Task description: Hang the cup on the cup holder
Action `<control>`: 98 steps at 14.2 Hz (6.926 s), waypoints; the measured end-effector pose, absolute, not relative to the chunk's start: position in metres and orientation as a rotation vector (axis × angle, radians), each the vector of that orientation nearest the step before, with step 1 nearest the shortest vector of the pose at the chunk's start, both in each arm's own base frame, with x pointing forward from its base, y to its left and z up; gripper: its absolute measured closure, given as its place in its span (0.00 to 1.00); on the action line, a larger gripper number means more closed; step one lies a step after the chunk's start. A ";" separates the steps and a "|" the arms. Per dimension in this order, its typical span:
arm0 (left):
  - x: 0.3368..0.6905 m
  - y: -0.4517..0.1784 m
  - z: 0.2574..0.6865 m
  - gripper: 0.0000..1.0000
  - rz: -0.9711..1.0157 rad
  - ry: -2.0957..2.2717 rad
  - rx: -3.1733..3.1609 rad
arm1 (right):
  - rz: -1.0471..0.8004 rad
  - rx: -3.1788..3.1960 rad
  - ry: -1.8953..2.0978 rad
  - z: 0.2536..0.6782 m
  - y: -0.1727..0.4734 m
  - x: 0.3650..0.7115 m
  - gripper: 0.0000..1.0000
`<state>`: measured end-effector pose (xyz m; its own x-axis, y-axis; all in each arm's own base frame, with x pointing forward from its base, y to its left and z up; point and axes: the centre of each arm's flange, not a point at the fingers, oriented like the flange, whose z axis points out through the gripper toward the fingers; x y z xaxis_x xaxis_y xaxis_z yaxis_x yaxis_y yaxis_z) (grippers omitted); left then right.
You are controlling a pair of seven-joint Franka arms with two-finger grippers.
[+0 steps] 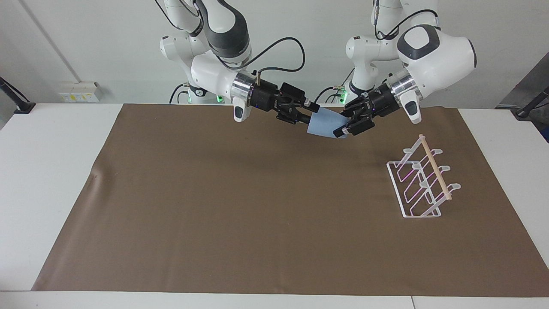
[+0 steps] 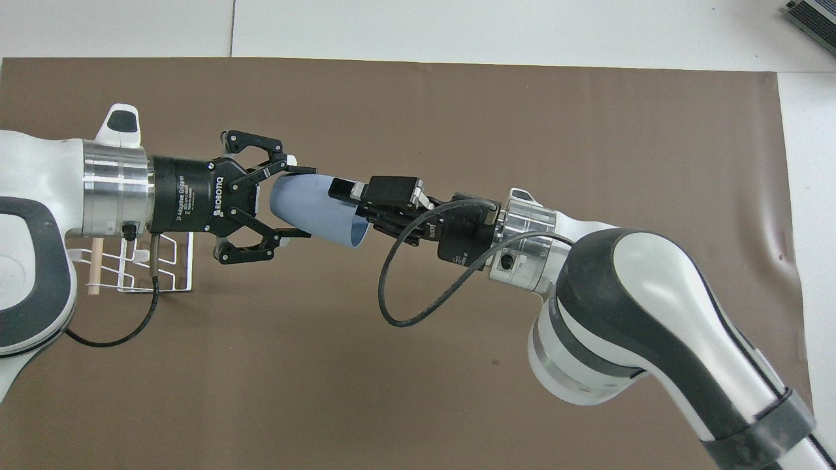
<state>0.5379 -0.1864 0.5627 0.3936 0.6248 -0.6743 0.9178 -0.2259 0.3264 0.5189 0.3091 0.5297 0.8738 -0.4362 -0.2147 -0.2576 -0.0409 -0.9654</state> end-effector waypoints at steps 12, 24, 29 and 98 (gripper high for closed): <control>0.545 -0.150 0.584 0.25 0.165 1.239 2.661 | -0.389 -1.935 0.285 0.547 0.300 0.523 0.00; 0.583 -0.087 0.587 0.25 0.787 1.122 2.821 | -0.617 -2.623 -0.774 0.539 0.222 0.559 0.00; 0.597 -0.070 0.538 0.25 0.827 1.071 2.895 | -0.464 -2.865 -1.065 0.524 0.171 0.567 0.00; 0.532 -0.020 0.655 0.00 0.017 -0.172 3.128 | -0.028 -3.178 0.025 0.614 -0.028 0.554 0.00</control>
<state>0.5318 -0.0195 0.6549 0.9939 -0.1093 0.0114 -0.1094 -0.9940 0.0083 0.5536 -0.0276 0.6141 0.9997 -0.0157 0.0177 -0.0163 -0.9992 0.0367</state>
